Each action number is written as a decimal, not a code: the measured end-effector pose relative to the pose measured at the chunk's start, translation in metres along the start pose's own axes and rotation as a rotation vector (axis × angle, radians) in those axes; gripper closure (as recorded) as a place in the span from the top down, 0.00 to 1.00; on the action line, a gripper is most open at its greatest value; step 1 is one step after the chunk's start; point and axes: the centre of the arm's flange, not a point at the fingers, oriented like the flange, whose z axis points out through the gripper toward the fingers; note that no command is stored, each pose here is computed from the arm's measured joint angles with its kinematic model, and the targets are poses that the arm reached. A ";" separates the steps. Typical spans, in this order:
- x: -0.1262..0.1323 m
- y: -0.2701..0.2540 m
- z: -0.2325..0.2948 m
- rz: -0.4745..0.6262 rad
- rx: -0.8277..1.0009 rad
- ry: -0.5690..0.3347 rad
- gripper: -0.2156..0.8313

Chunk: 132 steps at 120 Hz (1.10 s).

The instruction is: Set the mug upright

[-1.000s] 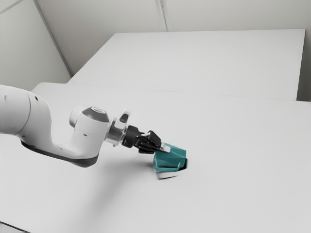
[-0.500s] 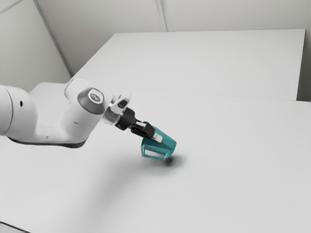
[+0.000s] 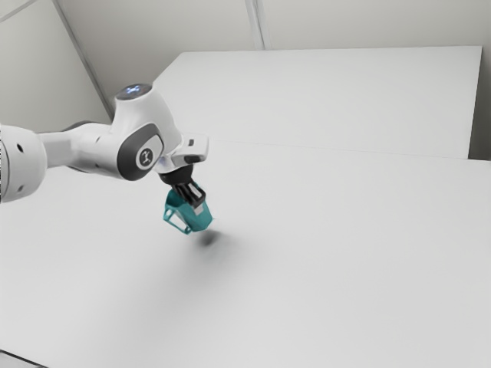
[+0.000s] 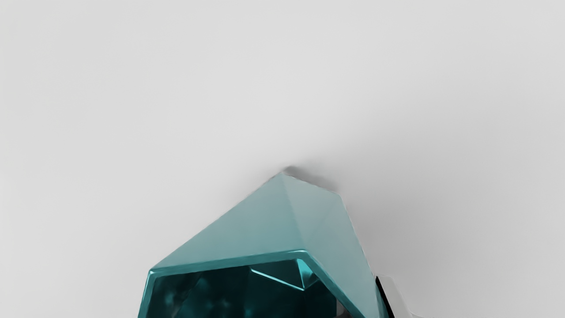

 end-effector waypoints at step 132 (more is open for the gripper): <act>-0.017 -0.013 0.056 -0.373 0.051 -0.136 0.13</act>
